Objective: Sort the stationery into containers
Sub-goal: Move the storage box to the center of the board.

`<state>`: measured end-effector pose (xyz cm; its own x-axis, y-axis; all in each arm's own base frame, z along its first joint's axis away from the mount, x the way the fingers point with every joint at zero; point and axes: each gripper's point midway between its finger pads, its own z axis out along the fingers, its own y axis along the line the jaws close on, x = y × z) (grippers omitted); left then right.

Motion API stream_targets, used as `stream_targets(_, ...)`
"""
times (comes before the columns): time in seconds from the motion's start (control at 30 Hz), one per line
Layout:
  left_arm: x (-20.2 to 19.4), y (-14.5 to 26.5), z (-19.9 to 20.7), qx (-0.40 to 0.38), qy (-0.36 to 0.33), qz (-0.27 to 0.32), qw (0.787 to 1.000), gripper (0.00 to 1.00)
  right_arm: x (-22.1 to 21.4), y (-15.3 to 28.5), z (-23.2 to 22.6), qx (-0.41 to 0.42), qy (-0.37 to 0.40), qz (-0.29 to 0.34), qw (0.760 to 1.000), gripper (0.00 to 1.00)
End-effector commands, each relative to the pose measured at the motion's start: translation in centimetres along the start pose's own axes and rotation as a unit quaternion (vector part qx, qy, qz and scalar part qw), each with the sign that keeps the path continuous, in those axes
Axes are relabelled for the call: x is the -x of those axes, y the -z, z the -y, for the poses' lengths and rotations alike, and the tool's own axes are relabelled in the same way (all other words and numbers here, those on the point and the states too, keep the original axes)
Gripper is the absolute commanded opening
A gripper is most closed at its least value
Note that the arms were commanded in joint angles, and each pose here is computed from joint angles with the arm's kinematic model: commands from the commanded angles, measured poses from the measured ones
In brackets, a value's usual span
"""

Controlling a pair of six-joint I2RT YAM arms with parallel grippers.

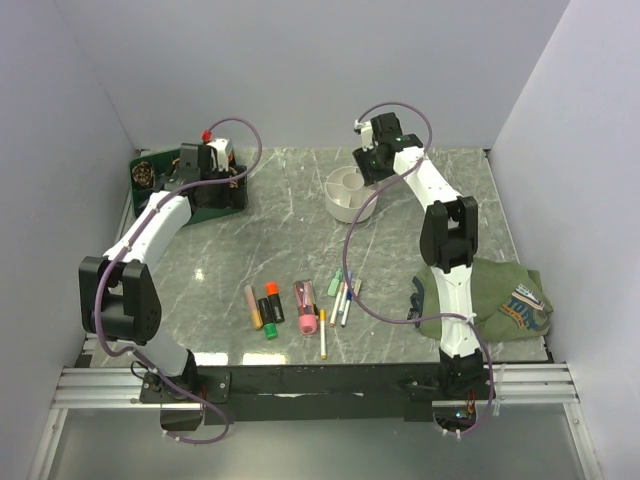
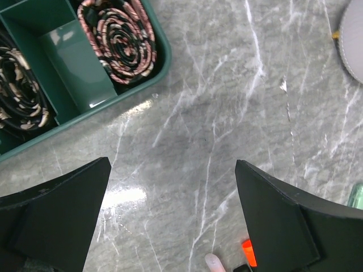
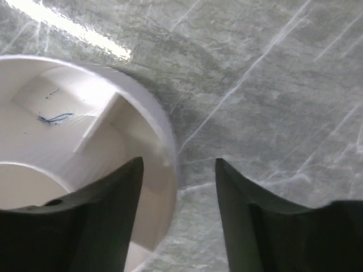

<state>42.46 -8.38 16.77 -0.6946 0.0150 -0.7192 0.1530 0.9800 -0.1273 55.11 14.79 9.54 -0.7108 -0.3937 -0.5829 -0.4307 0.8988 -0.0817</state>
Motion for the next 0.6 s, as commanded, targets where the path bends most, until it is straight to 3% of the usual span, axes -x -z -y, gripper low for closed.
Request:
stream_targets(0.0, 1.7, 0.9, 1.4, -0.032, -0.022, 0.019, 0.999, 0.99, 5.6, 6.6, 0.5, -0.016, 0.004, 0.091, 0.996, 0.68)
stream_targets(0.2, 2.2, 2.8, 2.7, -0.065, -0.044, 0.030, 0.996, 0.99, 6.6, 15.0, -0.7, 0.022, 0.035, 0.143, 0.989, 0.73)
stream_targets(0.33, 0.3, 3.6, 3.1, -0.079, -0.082, 0.015, 0.993, 0.99, 3.1, 17.2, -4.2, 0.111, 0.086, 0.136, 0.981, 0.73)
stream_targets(0.37, -0.1, 3.7, 3.1, -0.083, -0.098, 0.014, 0.992, 1.00, 0.4, 16.3, -5.4, 0.140, 0.104, 0.111, 0.978, 0.72)
stream_targets(0.4, -0.3, 3.8, 3.2, -0.086, -0.106, 0.016, 0.991, 0.99, -0.2, 18.0, -6.1, 0.157, 0.163, 0.130, 0.965, 0.72)
stream_targets(0.47, -0.9, 4.2, 3.3, -0.092, -0.124, 0.020, 0.988, 0.99, -3.8, 18.1, -8.3, 0.214, 0.212, 0.115, 0.947, 0.70)
stream_targets(0.5, -0.9, 4.4, 3.3, -0.095, -0.128, 0.024, 0.987, 1.00, -4.4, 19.1, -8.6, 0.222, 0.281, 0.129, 0.925, 0.69)
stream_targets(0.57, -1.2, 4.7, 3.4, -0.098, -0.131, 0.025, 0.986, 0.99, -7.6, 19.2, -10.1, 0.247, 0.322, 0.092, 0.909, 0.66)
